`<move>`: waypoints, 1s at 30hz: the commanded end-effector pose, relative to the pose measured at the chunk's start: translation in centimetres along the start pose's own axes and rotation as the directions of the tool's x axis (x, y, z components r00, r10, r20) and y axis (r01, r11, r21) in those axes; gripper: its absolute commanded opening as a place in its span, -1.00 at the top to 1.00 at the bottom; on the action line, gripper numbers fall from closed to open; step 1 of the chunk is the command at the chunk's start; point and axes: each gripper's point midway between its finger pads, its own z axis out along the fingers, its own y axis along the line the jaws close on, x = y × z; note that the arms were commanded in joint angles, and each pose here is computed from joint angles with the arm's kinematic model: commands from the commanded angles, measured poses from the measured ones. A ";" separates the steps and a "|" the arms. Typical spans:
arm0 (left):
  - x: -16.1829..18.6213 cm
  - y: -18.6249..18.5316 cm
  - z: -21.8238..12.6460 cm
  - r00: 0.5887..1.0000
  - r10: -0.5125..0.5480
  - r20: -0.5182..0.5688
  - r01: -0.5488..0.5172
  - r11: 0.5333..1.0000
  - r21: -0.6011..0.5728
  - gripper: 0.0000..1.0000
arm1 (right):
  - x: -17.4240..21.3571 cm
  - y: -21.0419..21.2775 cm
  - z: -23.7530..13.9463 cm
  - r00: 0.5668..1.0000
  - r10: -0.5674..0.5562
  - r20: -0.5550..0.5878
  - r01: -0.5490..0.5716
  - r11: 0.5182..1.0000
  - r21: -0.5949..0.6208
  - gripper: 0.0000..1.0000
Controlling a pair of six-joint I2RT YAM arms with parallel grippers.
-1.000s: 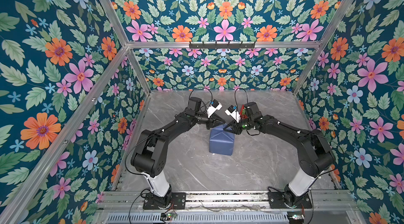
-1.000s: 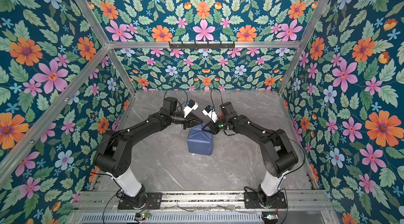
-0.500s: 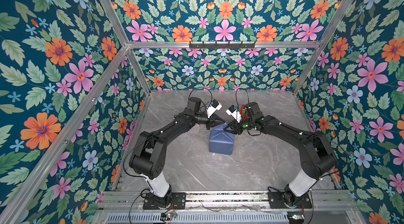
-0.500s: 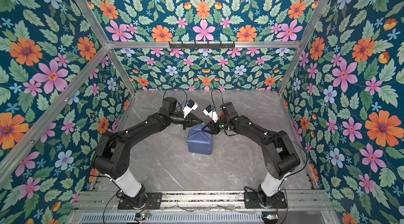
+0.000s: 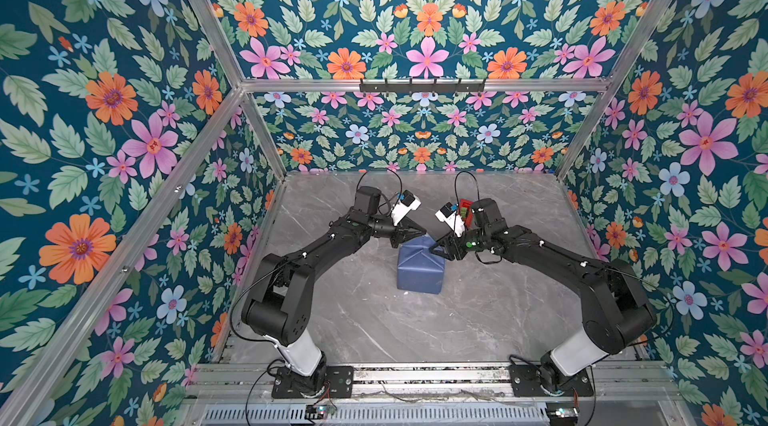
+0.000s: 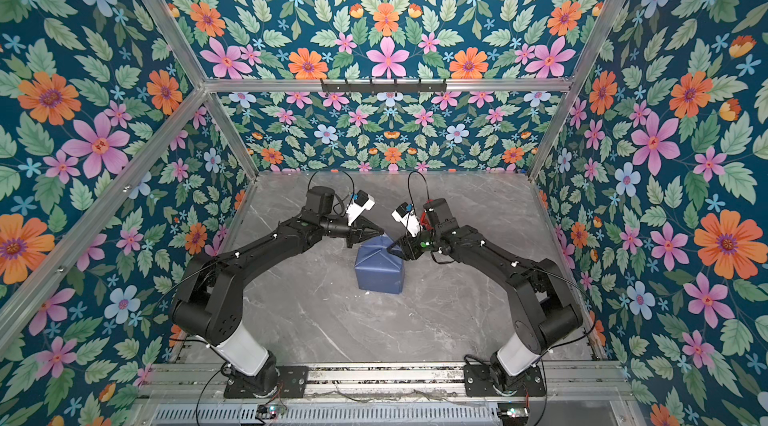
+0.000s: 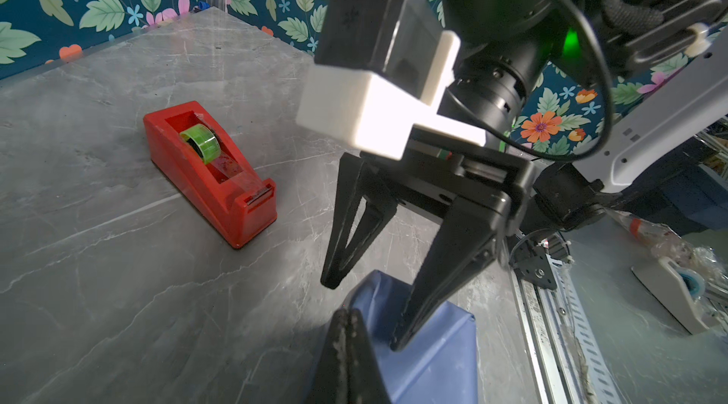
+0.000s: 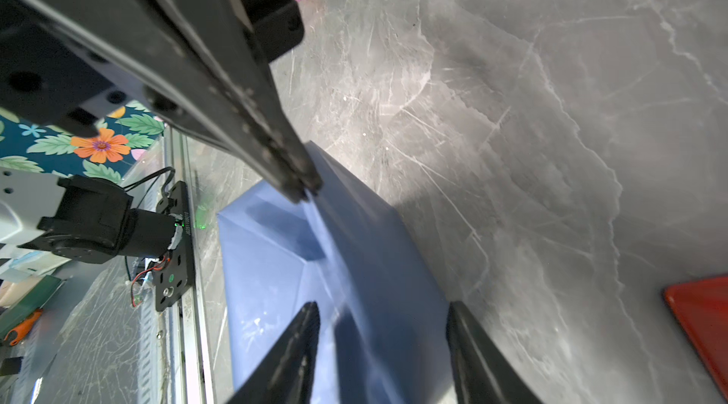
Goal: Wrap the gift box in paper
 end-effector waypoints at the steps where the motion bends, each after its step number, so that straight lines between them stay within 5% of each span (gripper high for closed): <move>1: -0.7 -0.2 -0.2 1.000 0.018 0.024 -0.018 1.000 -0.011 1.00 | -0.1 -0.4 0.0 1.000 0.015 0.014 -0.016 1.000 0.025 -0.07; 18: 0.7 -2.1 -0.4 0.999 0.003 0.036 -0.002 0.999 -0.045 1.00 | 1.0 -1.5 0.4 0.996 0.080 0.045 -0.085 0.988 0.125 -0.03; 30: 1.5 -2.0 -0.5 0.999 -0.007 0.032 0.009 0.998 -0.065 1.00 | 0.0 0.8 -1.0 0.993 0.090 0.071 -0.097 0.990 0.103 -0.26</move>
